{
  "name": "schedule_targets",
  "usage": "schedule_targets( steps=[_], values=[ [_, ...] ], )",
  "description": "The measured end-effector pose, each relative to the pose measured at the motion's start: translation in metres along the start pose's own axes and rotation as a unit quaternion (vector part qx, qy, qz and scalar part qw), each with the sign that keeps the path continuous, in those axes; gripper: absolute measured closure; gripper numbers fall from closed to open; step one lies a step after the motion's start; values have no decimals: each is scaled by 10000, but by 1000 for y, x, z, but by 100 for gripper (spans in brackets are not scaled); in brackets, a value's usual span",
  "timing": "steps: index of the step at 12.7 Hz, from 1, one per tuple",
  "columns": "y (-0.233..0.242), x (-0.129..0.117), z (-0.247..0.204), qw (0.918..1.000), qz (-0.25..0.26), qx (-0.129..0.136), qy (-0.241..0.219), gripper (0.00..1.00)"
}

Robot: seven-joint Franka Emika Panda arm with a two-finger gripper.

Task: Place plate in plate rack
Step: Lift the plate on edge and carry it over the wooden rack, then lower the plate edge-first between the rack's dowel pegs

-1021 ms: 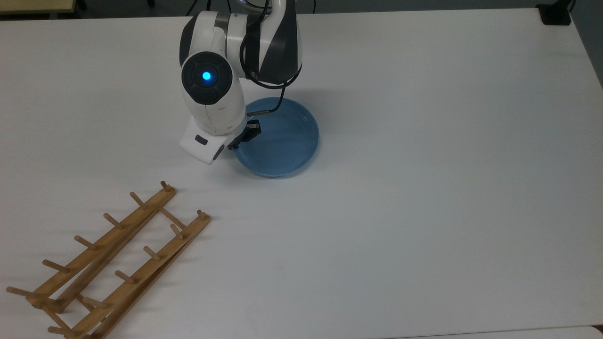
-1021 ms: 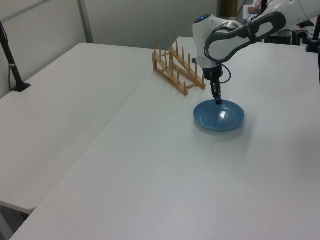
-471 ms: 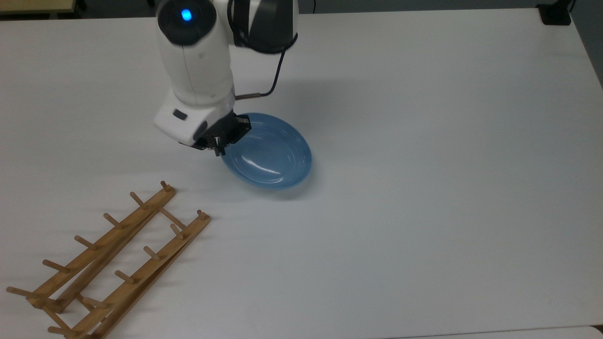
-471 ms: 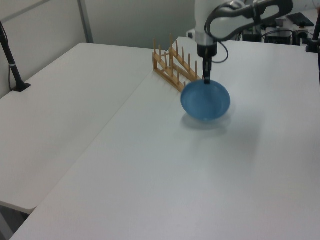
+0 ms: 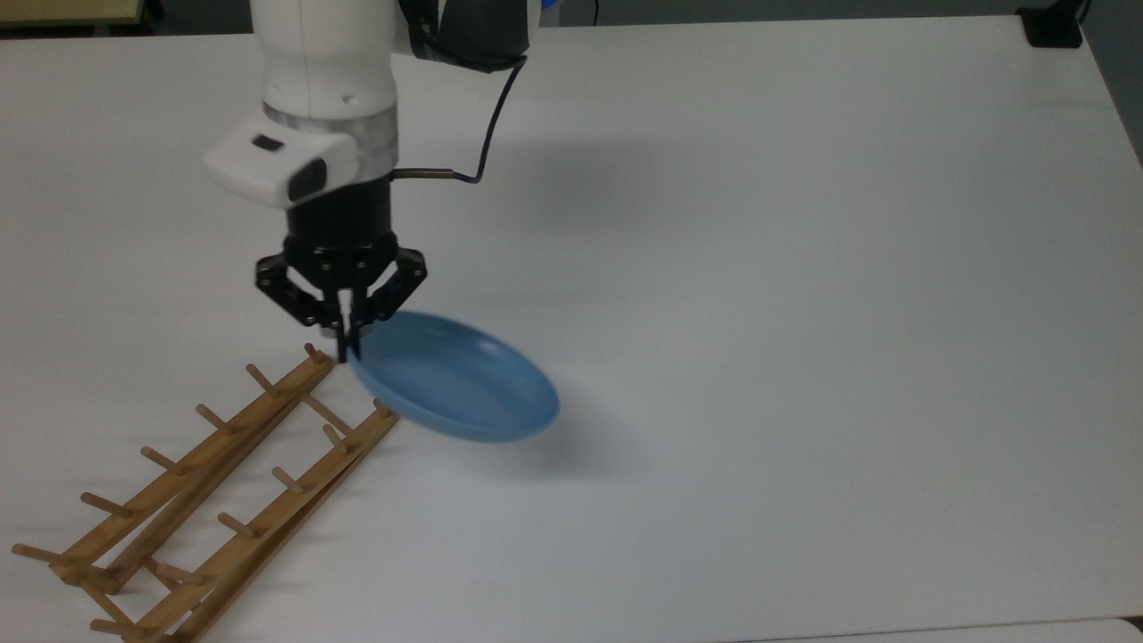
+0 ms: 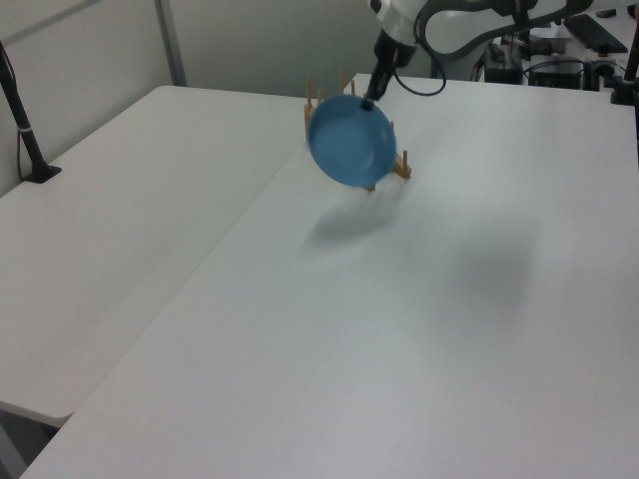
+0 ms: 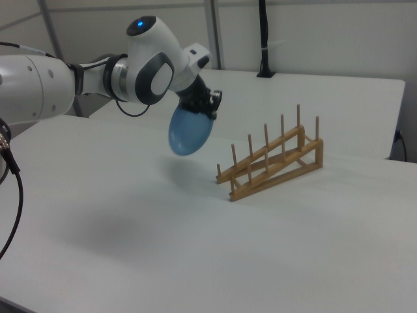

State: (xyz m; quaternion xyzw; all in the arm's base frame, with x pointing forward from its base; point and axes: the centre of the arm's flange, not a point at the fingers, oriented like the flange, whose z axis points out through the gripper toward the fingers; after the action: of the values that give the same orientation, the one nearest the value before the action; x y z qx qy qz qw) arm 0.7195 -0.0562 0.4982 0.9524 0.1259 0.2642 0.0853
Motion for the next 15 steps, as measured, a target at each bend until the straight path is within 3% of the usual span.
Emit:
schedule_targets(
  steps=[3,6,10,15],
  values=[
    [39,10,-24,9919,155,-603,1104,95],
    [62,3,-28,9831,228,-963,1538,95],
    [99,-19,-18,9772,240,-1399,1577,95],
    [111,-38,-4,9769,-81,-1626,1384,95]
  ],
)
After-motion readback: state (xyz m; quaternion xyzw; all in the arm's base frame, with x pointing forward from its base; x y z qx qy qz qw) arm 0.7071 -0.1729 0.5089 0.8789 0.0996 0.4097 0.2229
